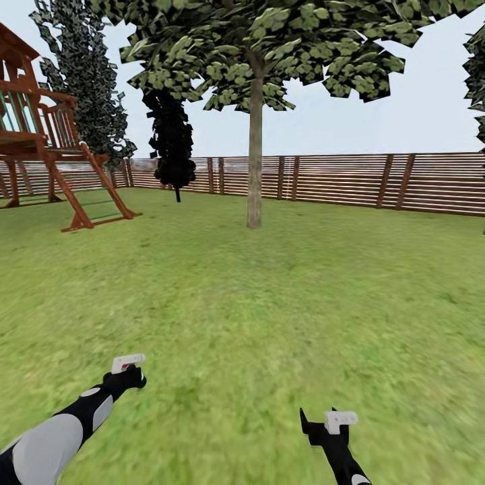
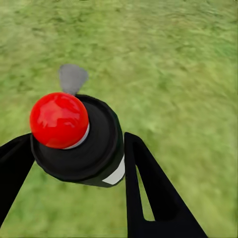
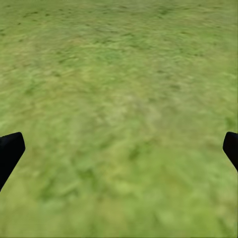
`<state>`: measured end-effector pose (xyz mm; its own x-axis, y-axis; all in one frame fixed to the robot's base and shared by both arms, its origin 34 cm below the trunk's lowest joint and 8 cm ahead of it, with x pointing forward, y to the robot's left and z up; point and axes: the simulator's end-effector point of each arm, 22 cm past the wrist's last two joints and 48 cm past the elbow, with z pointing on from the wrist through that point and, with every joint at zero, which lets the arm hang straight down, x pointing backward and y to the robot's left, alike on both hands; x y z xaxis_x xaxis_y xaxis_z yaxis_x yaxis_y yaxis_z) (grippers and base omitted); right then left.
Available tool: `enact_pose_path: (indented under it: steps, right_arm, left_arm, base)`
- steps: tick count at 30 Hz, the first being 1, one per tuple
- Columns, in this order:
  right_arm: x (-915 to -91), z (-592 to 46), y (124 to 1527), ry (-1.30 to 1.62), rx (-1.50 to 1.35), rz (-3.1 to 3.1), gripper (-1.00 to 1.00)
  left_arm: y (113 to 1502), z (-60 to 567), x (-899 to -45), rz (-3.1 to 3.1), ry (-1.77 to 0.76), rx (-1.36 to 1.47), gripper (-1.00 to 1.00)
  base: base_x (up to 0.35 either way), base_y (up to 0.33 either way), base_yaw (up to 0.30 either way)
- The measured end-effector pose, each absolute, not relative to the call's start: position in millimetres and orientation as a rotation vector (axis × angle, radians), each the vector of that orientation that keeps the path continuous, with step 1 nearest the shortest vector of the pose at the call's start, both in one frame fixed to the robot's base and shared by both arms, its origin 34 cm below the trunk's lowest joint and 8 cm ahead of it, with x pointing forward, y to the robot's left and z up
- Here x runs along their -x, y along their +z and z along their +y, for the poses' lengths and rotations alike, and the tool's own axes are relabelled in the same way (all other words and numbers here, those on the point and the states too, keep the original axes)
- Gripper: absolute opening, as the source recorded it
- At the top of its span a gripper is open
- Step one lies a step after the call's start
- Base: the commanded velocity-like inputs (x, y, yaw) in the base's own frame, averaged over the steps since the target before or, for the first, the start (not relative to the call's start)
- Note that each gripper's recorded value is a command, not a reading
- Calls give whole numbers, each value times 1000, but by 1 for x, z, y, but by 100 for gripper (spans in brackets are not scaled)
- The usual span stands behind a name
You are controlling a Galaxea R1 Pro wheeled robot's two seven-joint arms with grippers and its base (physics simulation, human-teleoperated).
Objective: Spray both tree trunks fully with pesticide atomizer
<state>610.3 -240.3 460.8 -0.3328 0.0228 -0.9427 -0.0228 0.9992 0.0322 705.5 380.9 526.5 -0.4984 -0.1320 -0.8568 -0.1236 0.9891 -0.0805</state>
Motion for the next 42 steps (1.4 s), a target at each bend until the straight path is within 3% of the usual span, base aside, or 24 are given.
enact_pose_path:
  steps: [42]
  right_arm:
    - [-610,-240,461,47,0,1910,100]
  left_arm:
    - [526,381,-705,2098,-10,179,-100]
  base:
    - [338,0,0]
